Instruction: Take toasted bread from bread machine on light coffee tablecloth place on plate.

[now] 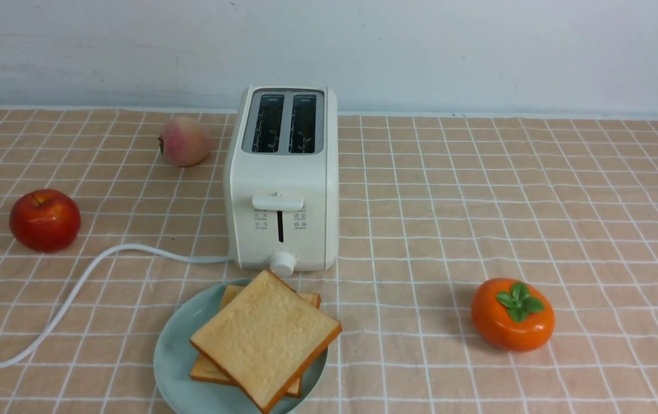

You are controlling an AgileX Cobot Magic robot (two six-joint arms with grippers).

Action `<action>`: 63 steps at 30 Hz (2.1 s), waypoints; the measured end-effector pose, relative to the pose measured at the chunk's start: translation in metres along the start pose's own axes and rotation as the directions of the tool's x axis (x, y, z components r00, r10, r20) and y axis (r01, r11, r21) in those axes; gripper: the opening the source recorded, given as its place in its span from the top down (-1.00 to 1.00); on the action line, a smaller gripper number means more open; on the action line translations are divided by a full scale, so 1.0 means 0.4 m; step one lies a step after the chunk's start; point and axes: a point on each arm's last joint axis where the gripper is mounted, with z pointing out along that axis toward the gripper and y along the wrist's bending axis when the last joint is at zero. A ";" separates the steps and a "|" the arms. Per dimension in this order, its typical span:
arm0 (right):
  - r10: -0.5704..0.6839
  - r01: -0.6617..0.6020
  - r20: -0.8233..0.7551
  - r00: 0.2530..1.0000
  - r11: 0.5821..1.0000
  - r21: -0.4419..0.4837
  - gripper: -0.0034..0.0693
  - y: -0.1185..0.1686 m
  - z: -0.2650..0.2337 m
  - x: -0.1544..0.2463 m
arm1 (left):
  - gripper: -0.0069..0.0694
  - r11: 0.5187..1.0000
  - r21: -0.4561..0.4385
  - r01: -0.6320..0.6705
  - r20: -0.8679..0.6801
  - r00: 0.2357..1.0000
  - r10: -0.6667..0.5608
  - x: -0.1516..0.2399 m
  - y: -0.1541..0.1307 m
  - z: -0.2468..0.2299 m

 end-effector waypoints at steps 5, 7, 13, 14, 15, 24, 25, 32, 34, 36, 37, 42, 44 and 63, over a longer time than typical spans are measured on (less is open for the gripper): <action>0.000 0.000 0.000 1.000 1.000 0.000 0.69 0.000 0.000 0.000 | 0.73 1.000 0.000 0.000 0.000 1.000 0.000 0.000 0.000 0.000; 0.000 0.000 0.000 1.000 1.000 0.000 0.68 0.000 0.000 0.000 | 0.73 1.000 0.000 0.000 0.000 1.000 0.000 0.000 0.000 0.000; 0.000 0.000 0.000 1.000 1.000 0.000 0.66 0.000 0.000 0.000 | 0.73 1.000 0.000 0.000 0.000 1.000 0.000 0.000 0.000 0.000; 0.000 0.000 0.000 1.000 1.000 0.000 0.66 0.000 0.000 0.000 | 0.73 1.000 0.000 0.000 0.000 1.000 0.000 0.000 0.000 0.000; 0.000 0.000 0.000 1.000 1.000 0.000 0.65 0.000 0.000 0.000 | 0.72 1.000 0.000 0.000 0.000 1.000 0.000 0.000 0.000 0.000; -0.158 0.158 -0.163 0.974 0.987 -0.011 0.61 -0.016 -0.003 0.083 | 0.71 1.000 0.000 0.000 0.000 1.000 0.000 0.000 0.000 0.000; -0.169 0.170 -0.210 0.963 0.985 -0.014 0.61 -0.022 -0.005 0.111 | 0.71 1.000 0.000 0.000 0.000 1.000 0.000 0.000 0.000 0.000; -0.377 0.374 -0.504 0.777 0.921 -0.113 0.58 -0.073 -0.063 0.296 | 0.68 1.000 0.000 0.000 0.000 1.000 0.000 0.000 0.000 0.000; -0.384 0.378 -0.523 0.761 0.918 -0.125 0.58 -0.078 -0.073 0.316 | 0.68 1.000 0.000 0.000 0.000 1.000 0.000 0.000 0.000 0.000; -0.364 0.356 -0.556 0.747 0.926 -0.128 0.57 -0.086 -0.088 0.347 | 0.67 1.000 0.000 0.000 0.000 1.000 0.000 0.000 0.000 0.000; -0.327 0.325 -0.584 0.743 0.939 -0.113 0.56 -0.088 -0.094 0.358 | 0.67 1.000 0.000 0.000 0.000 1.000 0.000 0.000 0.000 0.000; -0.221 0.243 -0.637 0.738 0.969 -0.054 0.56 -0.090 -0.102 0.367 | 0.67 1.000 0.000 0.000 0.000 1.000 0.000 0.000 0.000 0.000; -0.184 0.214 -0.645 0.741 0.976 -0.033 0.56 -0.089 -0.103 0.367 | 0.67 1.000 0.000 0.000 -0.001 1.000 0.000 0.001 0.000 0.000; -0.124 0.158 -0.650 0.749 0.987 -0.006 0.49 -0.087 -0.103 0.367 | 0.63 1.000 -0.001 0.000 0.000 1.000 0.000 0.001 0.000 0.000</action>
